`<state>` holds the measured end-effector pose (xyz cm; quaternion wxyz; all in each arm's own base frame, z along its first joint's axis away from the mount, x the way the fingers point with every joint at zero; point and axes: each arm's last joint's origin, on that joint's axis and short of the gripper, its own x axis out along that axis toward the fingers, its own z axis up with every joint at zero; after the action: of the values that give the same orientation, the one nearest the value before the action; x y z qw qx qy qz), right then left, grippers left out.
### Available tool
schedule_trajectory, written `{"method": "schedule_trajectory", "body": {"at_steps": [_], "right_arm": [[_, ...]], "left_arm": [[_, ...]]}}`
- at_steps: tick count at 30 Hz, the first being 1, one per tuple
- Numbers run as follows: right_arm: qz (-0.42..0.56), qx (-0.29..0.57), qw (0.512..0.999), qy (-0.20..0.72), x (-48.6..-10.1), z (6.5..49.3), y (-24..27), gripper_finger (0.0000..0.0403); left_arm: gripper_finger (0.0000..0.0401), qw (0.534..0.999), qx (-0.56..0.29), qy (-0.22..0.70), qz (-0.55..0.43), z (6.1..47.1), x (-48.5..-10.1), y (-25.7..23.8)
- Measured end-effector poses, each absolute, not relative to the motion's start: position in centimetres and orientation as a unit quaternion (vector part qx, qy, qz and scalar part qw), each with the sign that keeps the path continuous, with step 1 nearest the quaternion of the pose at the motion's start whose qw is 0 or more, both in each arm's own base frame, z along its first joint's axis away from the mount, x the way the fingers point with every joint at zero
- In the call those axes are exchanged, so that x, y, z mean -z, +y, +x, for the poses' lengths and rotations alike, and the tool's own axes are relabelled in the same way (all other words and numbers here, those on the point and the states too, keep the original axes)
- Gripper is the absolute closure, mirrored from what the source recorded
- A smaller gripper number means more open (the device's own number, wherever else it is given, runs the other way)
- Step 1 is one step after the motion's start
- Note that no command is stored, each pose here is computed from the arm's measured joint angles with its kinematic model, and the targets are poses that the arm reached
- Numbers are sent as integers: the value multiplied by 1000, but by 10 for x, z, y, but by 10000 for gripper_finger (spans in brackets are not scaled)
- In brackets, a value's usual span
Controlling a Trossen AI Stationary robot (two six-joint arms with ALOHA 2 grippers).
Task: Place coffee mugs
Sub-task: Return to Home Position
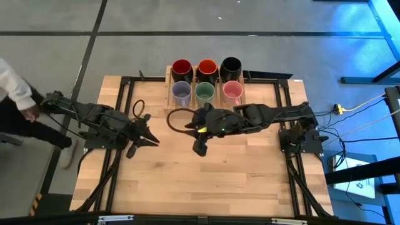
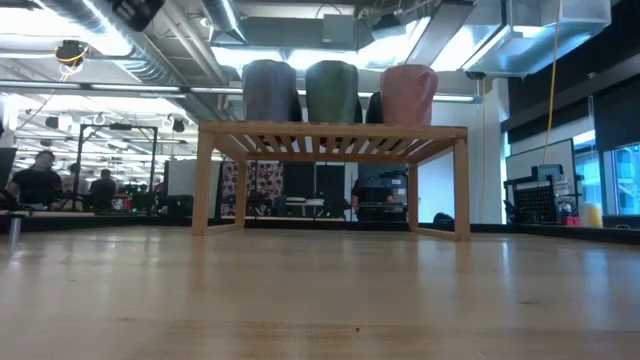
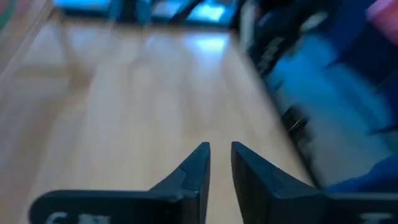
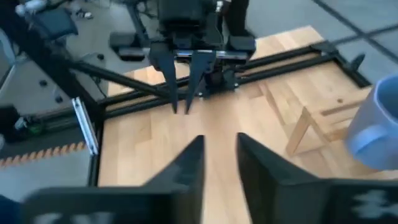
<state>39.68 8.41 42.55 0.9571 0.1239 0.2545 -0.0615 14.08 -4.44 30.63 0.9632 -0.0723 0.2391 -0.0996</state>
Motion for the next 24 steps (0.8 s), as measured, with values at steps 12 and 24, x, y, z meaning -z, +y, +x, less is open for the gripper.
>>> {"method": "schedule_trajectory", "body": {"at_steps": [12, 24], "right_arm": [[87, -14, 959, 269, -409, 342, 76, 378], [111, -57, 987, 104, -369, 213, 47, 394]], "left_arm": [[394, 987, 127, 26, -95, 136, -294, -39], [388, 993, 58, 7, -98, 126, -284, -32]]}}
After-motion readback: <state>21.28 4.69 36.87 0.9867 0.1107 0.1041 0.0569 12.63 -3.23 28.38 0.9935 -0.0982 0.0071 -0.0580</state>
